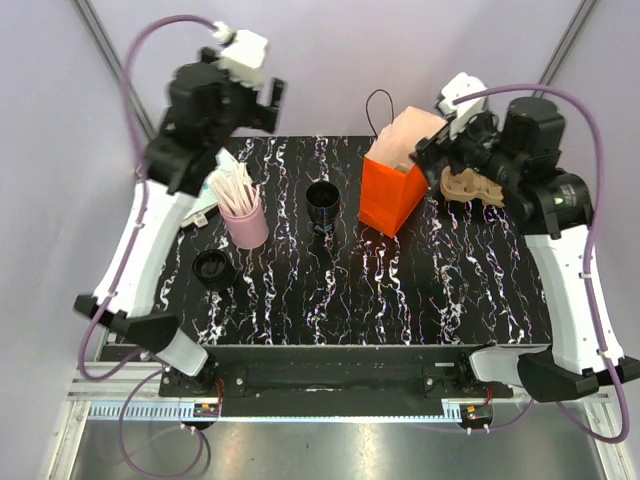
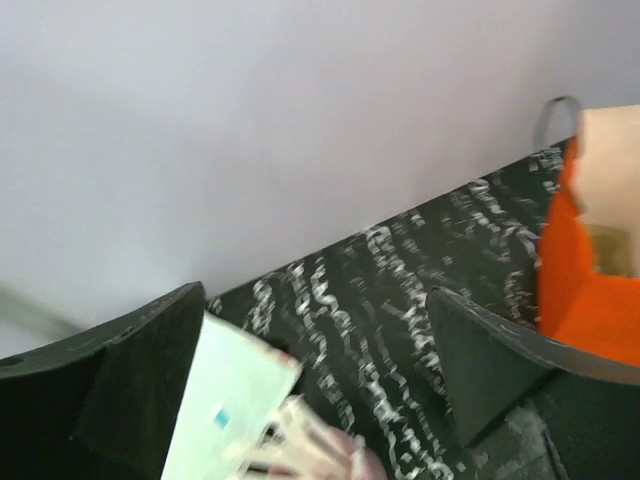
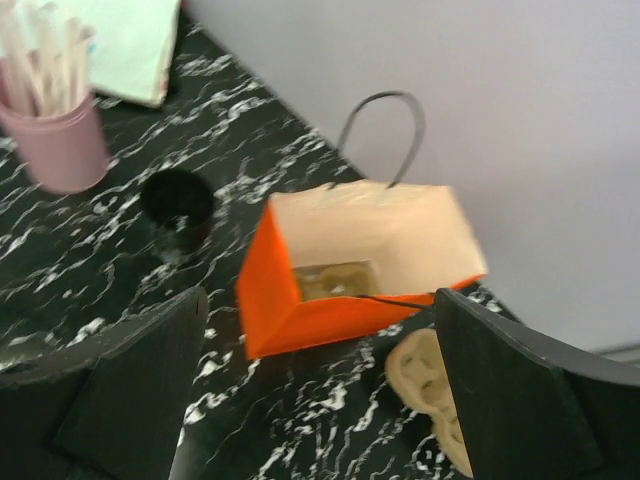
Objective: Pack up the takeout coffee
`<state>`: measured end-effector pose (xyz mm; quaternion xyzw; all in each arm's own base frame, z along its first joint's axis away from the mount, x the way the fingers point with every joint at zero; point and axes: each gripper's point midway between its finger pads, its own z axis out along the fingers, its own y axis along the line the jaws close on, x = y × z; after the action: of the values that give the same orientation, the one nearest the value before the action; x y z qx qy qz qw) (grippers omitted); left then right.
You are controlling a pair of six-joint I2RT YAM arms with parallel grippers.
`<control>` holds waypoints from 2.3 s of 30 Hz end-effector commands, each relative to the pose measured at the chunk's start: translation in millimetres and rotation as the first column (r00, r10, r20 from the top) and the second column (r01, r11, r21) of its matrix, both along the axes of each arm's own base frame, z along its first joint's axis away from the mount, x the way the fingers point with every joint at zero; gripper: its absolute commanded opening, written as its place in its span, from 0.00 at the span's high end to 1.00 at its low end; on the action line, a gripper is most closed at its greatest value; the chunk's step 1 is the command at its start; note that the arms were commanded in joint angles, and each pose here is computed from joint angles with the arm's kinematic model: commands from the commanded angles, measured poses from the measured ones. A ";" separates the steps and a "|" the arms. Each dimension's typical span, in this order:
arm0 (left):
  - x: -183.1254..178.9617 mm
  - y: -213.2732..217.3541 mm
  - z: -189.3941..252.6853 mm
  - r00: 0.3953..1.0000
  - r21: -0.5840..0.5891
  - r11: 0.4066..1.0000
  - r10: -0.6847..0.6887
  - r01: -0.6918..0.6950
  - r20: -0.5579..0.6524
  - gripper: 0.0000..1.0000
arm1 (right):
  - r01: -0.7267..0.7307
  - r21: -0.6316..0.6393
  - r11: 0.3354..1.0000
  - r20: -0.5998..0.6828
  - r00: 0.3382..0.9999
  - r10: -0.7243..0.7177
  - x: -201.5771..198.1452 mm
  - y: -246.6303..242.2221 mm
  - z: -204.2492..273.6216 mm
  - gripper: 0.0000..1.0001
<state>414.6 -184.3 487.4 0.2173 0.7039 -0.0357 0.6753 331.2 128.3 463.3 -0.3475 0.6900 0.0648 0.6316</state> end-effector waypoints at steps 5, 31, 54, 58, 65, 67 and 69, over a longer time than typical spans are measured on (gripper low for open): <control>-35.3 77.7 -47.3 0.989 -0.017 1.000 0.006 -0.009 -0.147 0.01 | -0.184 -0.142 0.973 -0.228 0.962 0.149 -4.4 61.3 -105.8 0.00; -82.1 147.8 -143.3 0.931 0.065 0.997 0.068 -0.048 -0.359 0.01 | 0.133 -0.409 0.903 -0.166 0.962 -0.217 137.6 43.3 -271.3 0.00; -104.0 115.6 -153.5 0.907 0.026 0.984 -0.150 0.174 -0.393 0.01 | -0.032 -0.041 0.999 -0.444 0.896 0.011 105.2 100.5 -195.7 0.09; -113.7 101.8 -152.7 0.891 0.012 0.962 -0.246 0.271 -0.381 0.01 | -0.045 -0.009 0.999 -0.481 0.876 0.035 105.1 128.2 -186.7 0.18; -113.2 90.0 -154.2 0.874 0.000 0.942 -0.312 0.336 -0.374 0.01 | -0.036 -0.012 0.999 -0.559 0.829 0.023 119.7 148.1 -215.0 0.41; -112.8 88.5 -154.3 0.871 -0.006 0.940 -0.318 0.341 -0.374 0.01 | -0.053 0.006 0.999 -0.589 0.807 0.046 119.5 155.2 -224.1 0.45; -110.9 87.4 -156.4 0.869 -0.012 0.939 -0.324 0.345 -0.375 0.01 | -0.063 0.013 0.998 -0.619 0.784 0.058 118.3 160.1 -233.0 0.50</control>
<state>301.6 -86.5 325.2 0.3229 0.7929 -0.1540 0.4932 457.3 278.4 241.2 -0.3409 0.8339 0.1593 0.4038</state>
